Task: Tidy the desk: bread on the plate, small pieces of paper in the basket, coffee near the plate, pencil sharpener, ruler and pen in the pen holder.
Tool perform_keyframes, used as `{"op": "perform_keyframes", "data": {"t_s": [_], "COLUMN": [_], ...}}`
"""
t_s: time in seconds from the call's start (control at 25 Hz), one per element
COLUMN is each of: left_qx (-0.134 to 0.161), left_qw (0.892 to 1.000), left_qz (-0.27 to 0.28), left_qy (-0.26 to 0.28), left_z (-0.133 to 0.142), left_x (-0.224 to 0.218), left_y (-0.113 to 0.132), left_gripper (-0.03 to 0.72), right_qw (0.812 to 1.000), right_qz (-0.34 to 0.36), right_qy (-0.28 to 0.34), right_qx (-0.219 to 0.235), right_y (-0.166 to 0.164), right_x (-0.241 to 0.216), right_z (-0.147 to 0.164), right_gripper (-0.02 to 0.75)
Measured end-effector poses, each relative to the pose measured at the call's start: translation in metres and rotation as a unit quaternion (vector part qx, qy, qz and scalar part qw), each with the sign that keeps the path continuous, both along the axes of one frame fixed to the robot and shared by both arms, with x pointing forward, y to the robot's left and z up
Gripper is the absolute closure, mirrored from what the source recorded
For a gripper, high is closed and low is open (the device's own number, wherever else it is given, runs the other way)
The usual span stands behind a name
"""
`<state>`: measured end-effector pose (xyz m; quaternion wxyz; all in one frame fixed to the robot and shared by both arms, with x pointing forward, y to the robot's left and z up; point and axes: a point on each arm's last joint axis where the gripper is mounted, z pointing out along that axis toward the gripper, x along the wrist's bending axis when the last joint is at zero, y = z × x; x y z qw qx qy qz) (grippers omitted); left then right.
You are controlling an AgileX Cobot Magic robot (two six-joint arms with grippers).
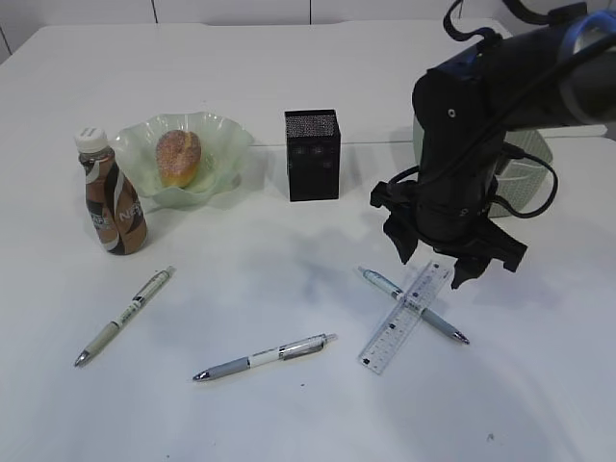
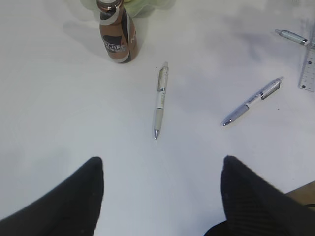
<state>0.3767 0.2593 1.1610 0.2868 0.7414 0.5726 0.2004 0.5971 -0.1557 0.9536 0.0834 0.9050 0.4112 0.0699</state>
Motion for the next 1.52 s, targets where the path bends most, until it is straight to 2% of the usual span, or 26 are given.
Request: {"op": "perform_keyframes", "data": {"t_s": [0.4, 0.6, 0.96, 1.52], "left_qx": [0.004, 0.004, 0.003, 0.003], "left_qw": [1.000, 1.000, 1.000, 1.000], "left_qz": [0.001, 0.001, 0.002, 0.002], "left_qy": [-0.001, -0.001, -0.001, -0.001], "left_z": [0.000, 0.000, 0.000, 0.000], "left_x": [0.000, 0.000, 0.000, 0.000], "left_y": [0.001, 0.001, 0.001, 0.001], "left_gripper": [0.162, 0.162, 0.162, 0.162], "right_qw": [1.000, 1.000, 0.999, 0.999], "right_qz": [-0.007, -0.013, -0.023, -0.033], "right_qy": [0.016, -0.017, -0.029, -0.007], "right_qx": [-0.008, 0.002, -0.003, 0.000], "right_y": [0.001, 0.002, 0.001, 0.003], "right_x": [0.002, 0.008, 0.010, 0.010], "right_z": [-0.017, -0.017, -0.016, -0.032], "right_gripper": [0.225, 0.225, 0.225, 0.225]}}
